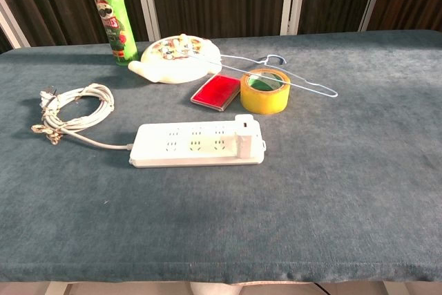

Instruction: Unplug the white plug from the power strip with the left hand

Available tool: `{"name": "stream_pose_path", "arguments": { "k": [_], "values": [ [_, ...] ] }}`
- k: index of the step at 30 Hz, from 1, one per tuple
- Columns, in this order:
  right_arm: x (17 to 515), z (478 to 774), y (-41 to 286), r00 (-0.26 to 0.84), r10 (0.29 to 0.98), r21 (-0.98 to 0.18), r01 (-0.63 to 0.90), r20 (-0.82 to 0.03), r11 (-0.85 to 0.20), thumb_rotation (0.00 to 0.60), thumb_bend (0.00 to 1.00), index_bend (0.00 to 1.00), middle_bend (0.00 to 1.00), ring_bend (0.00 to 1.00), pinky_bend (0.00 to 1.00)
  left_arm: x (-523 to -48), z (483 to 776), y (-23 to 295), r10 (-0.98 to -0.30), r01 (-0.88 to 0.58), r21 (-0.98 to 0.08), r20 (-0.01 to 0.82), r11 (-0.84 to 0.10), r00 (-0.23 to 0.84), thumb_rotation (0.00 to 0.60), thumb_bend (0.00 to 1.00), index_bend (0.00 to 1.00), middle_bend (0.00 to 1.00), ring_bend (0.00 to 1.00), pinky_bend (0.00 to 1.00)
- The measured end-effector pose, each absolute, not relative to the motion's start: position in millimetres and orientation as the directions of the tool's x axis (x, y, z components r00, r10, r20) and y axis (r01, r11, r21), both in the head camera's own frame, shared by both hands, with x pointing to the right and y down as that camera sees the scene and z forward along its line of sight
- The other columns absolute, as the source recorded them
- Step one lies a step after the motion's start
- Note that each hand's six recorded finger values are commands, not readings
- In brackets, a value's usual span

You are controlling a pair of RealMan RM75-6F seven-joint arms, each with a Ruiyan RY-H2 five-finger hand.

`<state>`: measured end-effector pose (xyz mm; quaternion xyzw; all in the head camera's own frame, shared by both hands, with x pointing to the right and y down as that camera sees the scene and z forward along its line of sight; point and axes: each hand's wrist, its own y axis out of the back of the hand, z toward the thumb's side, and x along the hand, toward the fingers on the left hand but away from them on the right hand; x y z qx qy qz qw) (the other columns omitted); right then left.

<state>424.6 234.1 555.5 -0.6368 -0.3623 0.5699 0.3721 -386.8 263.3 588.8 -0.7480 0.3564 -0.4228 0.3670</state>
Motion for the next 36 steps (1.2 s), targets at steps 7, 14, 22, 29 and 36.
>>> {"name": "stream_pose_path", "arguments": {
  "k": [7,14,22,29,36],
  "values": [
    [420.6,557.9,233.5,0.096,0.884,-0.885,0.045,-0.458,-0.463,0.600,0.15,0.00,0.00,0.00,0.00,-343.8,603.3,263.9,-0.803,-0.241,-0.828,0.351,-0.506,0.481,0.600,0.39,0.00,0.00,0.00,0.14],
    [416.0,560.8,232.9,0.116,0.880,-0.881,0.063,-0.460,-0.469,0.600,0.15,0.00,0.00,0.00,0.00,-255.3,628.7,263.0,-0.752,-0.364,-0.743,0.276,-0.562,0.598,0.600,0.39,0.00,0.03,0.01,0.13],
    [420.7,562.3,229.2,0.098,0.882,-0.882,0.064,-0.461,-0.467,0.600,0.15,0.00,0.00,0.00,0.00,-161.7,666.3,260.1,-0.682,-0.280,-0.756,0.284,-0.592,0.674,0.600,0.39,0.00,0.00,0.00,0.12],
    [423.6,565.6,226.9,0.084,0.878,-0.878,0.057,-0.471,-0.476,0.600,0.15,0.00,0.00,0.00,0.00,-119.3,690.6,246.1,-0.685,-0.187,-0.834,0.275,-0.519,0.674,0.600,0.38,0.00,0.00,0.00,0.11],
    [425.1,567.5,225.1,0.068,0.876,-0.874,0.058,-0.478,-0.482,0.600,0.15,0.00,0.00,0.00,0.00,-99.0,708.0,231.7,-0.699,-0.115,-0.885,0.270,-0.451,0.662,0.600,0.38,0.00,0.00,0.00,0.11]
  ]
}}
